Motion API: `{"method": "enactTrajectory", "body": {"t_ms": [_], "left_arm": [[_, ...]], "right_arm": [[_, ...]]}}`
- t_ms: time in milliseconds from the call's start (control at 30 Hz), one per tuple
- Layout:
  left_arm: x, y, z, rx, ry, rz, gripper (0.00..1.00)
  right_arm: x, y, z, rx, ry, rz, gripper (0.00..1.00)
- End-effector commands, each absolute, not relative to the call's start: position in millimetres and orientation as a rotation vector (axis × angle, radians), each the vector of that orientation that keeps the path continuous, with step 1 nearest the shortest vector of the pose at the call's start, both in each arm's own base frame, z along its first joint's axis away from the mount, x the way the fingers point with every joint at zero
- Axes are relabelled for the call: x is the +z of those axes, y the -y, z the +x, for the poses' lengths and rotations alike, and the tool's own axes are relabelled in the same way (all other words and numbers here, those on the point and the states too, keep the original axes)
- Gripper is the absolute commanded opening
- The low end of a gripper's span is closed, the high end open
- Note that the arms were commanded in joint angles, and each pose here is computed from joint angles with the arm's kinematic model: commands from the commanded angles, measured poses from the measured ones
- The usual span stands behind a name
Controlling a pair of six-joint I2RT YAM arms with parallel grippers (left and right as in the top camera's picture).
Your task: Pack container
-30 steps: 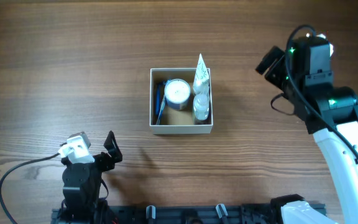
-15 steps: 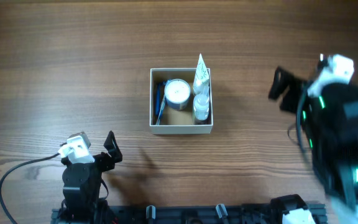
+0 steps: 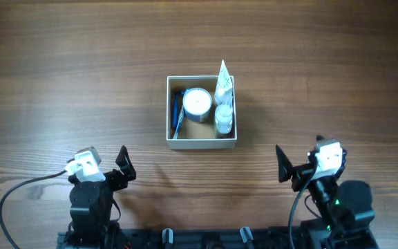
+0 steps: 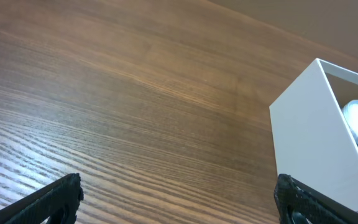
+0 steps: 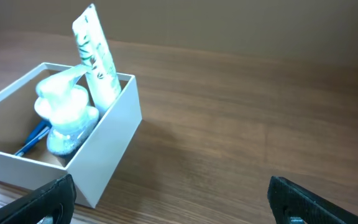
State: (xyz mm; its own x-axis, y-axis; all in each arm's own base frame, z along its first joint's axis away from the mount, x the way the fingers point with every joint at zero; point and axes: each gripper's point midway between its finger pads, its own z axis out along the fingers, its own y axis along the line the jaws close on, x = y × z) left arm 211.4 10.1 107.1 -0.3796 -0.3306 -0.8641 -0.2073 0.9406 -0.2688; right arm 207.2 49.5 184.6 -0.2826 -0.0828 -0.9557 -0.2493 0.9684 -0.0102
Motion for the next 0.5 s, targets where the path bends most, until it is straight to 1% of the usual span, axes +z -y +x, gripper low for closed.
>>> {"method": "enactTrajectory", "body": {"t_ms": [0, 200, 467], "left_arm": [[107, -9, 212, -0.151, -1.968, -0.392, 1.0], [107, -9, 212, -0.151, -1.968, -0.392, 1.0], [107, -9, 212, -0.151, -1.968, -0.392, 1.0]], "right_arm": [[177, -54, 203, 0.178, -1.821, -0.276, 1.0], [158, -54, 206, 0.196, -1.868, -0.257, 1.0], [135, -53, 198, 0.194, -1.965, -0.264, 1.0]]}}
